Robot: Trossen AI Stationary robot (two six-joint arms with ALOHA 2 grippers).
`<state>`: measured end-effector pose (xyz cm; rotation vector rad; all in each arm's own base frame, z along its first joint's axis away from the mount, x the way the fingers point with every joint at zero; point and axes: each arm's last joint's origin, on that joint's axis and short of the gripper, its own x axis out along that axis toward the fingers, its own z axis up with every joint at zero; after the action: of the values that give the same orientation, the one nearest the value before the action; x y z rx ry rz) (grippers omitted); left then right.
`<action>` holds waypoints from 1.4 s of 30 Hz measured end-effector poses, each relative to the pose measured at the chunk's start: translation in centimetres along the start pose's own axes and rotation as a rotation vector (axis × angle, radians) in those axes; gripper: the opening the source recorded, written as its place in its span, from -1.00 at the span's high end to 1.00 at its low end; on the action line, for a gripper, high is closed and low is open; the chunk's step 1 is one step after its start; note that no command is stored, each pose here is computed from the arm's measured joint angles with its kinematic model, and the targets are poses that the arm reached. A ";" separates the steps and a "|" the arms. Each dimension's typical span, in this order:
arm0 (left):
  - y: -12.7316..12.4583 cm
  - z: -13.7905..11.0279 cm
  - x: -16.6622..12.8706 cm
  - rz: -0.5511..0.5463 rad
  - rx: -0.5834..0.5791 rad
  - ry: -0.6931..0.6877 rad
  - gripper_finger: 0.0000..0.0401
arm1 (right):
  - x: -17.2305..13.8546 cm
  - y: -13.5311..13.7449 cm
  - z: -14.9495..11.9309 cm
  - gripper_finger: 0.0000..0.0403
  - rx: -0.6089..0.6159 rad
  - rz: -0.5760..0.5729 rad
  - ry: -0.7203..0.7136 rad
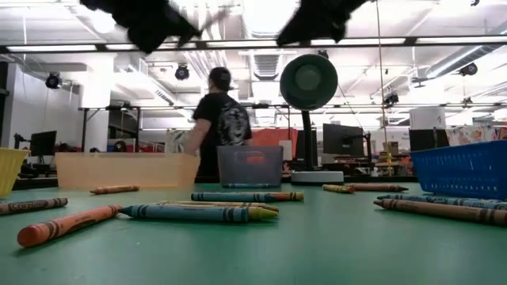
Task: Sort crayons
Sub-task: Put the brown crayon into the black bin
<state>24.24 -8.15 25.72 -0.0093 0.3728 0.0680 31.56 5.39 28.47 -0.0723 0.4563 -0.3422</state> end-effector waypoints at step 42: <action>1.3 -3.6 -1.6 -0.043 0.065 -0.524 0.99 | 5.9 5.1 4.3 0.17 -0.062 0.325 -0.468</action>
<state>21.30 -6.99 22.92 0.0636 -0.1496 0.0137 39.96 8.15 29.11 -0.1329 0.0107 0.0141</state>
